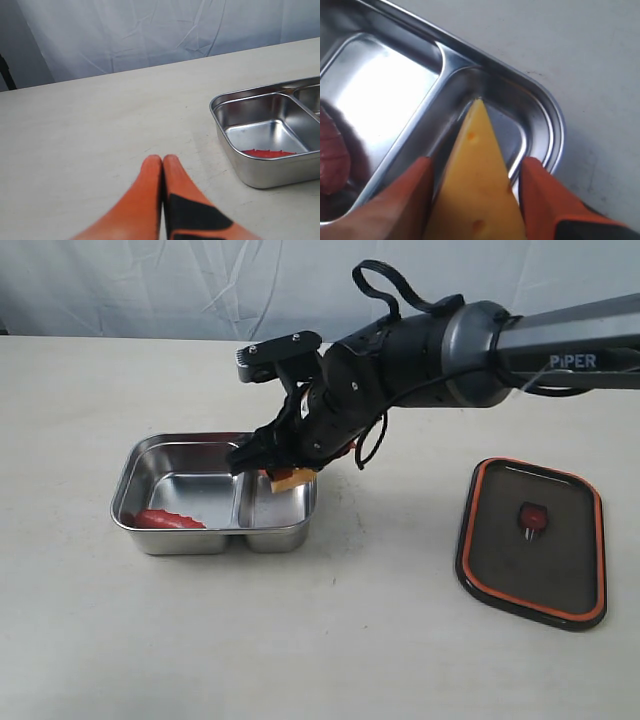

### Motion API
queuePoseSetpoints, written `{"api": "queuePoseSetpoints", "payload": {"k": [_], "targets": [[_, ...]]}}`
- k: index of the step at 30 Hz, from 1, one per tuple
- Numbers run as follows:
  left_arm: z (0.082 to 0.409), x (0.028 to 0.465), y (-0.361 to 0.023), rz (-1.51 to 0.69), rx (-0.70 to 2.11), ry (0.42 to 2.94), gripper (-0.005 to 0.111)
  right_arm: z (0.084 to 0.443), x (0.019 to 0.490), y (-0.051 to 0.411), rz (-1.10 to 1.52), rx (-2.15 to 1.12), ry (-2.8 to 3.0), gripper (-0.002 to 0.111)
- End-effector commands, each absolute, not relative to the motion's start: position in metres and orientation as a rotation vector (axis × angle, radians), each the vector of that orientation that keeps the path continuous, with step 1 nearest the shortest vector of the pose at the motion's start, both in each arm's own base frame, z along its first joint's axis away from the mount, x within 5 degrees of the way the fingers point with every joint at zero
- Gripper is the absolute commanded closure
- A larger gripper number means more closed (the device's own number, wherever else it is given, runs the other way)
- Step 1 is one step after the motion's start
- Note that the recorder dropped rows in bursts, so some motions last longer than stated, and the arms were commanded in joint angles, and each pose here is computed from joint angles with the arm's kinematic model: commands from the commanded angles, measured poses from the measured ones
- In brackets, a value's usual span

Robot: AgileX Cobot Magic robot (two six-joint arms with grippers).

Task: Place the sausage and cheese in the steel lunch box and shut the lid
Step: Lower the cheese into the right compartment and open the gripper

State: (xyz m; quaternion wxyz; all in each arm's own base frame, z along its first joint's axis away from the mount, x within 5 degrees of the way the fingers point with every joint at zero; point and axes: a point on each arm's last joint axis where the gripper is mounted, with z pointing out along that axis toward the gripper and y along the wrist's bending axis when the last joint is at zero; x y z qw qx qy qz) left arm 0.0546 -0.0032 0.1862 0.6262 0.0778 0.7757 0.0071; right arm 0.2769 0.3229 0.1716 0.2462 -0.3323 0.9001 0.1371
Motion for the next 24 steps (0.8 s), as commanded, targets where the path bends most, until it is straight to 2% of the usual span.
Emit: {"api": "queuePoseSetpoints", "payload": {"k": [1,5,8,9,10,14,19,24], "targets": [[0.187,0.055,-0.003,0.02,0.175,1.764,0.106,0.175,0.269,0.331,0.374,-1.0,2.396,0.085],[0.187,0.055,-0.003,0.02,0.175,1.764,0.106,0.175,0.269,0.331,0.373,-1.003,2.395,0.083],[0.187,0.055,-0.003,0.02,0.175,1.764,0.106,0.175,0.269,0.331,0.36,-1.045,2.374,0.053],[0.187,0.055,-0.003,0.02,0.175,1.764,0.106,0.175,0.269,0.331,0.357,-1.047,2.378,0.046],[0.187,0.055,-0.003,0.02,0.175,1.764,0.106,0.175,0.268,0.33,0.359,-1.043,2.396,0.044],[0.187,0.055,-0.003,0.02,0.175,1.764,0.106,0.189,0.26,0.321,0.328,-1.065,2.457,0.046],[0.187,0.055,-0.003,0.02,0.175,1.764,0.106,0.217,0.232,0.28,0.149,-1.188,2.589,0.046],[0.187,0.055,-0.003,0.02,0.175,1.764,0.106,0.21,0.213,0.235,-0.006,-1.217,2.616,0.046]]}}
